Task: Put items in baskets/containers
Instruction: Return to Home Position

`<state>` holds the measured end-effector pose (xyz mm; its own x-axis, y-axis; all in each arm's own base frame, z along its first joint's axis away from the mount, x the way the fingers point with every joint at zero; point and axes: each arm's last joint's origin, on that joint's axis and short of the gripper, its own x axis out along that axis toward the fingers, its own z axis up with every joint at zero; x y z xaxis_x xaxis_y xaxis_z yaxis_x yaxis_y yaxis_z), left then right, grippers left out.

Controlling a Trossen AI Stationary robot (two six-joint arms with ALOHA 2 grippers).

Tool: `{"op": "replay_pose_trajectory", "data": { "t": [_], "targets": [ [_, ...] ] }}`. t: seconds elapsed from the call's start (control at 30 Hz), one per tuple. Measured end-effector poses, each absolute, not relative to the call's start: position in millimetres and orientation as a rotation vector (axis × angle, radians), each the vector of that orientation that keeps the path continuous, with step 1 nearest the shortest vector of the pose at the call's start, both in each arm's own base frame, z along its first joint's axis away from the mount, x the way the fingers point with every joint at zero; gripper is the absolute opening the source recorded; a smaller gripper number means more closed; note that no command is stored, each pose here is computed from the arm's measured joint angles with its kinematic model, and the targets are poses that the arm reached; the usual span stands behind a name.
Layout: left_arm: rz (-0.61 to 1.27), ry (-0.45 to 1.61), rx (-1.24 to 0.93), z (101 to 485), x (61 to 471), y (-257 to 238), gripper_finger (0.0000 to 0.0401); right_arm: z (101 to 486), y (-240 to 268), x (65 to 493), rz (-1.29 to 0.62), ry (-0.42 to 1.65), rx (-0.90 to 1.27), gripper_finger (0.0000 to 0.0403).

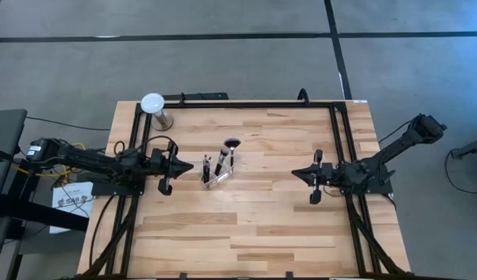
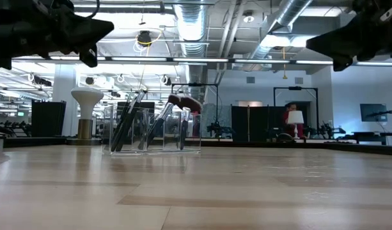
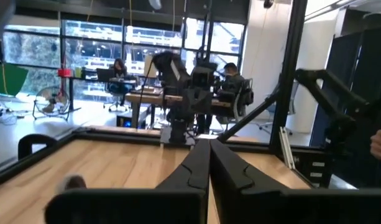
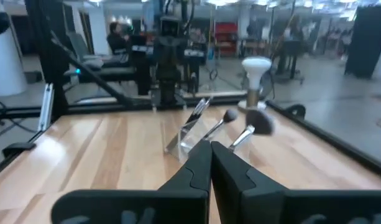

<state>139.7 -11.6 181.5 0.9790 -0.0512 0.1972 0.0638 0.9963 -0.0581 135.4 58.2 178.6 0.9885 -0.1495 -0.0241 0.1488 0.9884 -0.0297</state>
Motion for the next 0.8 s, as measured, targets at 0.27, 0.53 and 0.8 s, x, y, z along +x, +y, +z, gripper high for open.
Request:
{"op": "replay_pose_trajectory", "data": {
  "t": [0.27,0.53,0.8],
  "targets": [
    [-0.091,-0.236,-0.06,186,136,-12,0.0006,175,45,127,-0.016,-0.059,-0.058,0.0],
    [-0.079,-0.21,-0.058,185,135,-10,0.0005,167,28,131,-0.021,-0.001,-0.045,0.0],
    [-0.08,-0.201,-0.064,186,129,-10,0.0005,172,27,126,-0.023,-0.036,-0.051,0.0]
  ]
}}
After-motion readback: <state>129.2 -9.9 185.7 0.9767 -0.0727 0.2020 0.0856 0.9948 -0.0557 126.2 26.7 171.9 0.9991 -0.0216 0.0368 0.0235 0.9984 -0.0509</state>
